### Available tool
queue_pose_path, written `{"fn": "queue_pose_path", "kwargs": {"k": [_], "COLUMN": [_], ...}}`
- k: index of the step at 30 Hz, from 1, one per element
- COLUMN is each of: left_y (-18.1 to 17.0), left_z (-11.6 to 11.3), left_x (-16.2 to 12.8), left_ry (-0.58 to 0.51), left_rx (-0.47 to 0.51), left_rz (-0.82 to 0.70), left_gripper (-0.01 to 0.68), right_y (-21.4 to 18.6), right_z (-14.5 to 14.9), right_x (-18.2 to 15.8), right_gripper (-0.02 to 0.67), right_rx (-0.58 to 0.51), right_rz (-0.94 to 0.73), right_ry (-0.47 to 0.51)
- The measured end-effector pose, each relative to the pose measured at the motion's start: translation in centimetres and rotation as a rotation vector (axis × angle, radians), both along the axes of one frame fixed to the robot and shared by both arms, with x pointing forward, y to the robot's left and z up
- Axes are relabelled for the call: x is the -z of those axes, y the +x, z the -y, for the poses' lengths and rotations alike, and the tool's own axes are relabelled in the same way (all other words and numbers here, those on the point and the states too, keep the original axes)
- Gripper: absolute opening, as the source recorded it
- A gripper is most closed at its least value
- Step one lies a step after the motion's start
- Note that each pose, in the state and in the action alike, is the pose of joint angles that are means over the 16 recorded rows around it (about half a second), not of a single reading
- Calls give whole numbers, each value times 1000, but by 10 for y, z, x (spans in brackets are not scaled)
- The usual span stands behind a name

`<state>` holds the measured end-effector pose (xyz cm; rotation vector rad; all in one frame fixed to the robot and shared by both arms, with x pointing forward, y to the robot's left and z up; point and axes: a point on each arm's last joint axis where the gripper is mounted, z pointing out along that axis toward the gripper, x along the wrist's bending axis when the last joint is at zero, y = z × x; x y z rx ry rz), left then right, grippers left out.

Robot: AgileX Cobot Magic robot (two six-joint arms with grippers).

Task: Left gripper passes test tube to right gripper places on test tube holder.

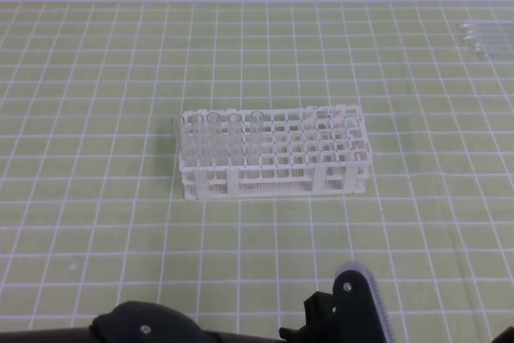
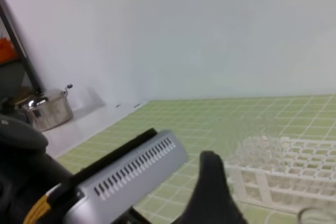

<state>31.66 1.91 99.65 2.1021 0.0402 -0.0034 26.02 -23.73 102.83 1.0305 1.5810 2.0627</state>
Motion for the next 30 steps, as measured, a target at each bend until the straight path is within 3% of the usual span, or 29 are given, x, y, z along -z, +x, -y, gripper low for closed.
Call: {"fn": "queue_pose_path", "kwargs": {"k": [17,22,30], "left_y": [0,0,-1], "left_z": [5,6,9], "left_x": [-11,-12,-9], "left_ry": [-127,-146,-160], "left_rx": [-10,-12,0], "left_rz": [-42,-51,-72], "left_gripper": [-2,-2,22], "right_y": [0,0,0], "right_z": [-1,-1,-1], "right_x": [2,2,3], "right_gripper": [442,390,250], "right_rx": [-5,-5,-3], "right_rz": [-1,-1,-1], "right_ry": [-36,-38,-40]}}
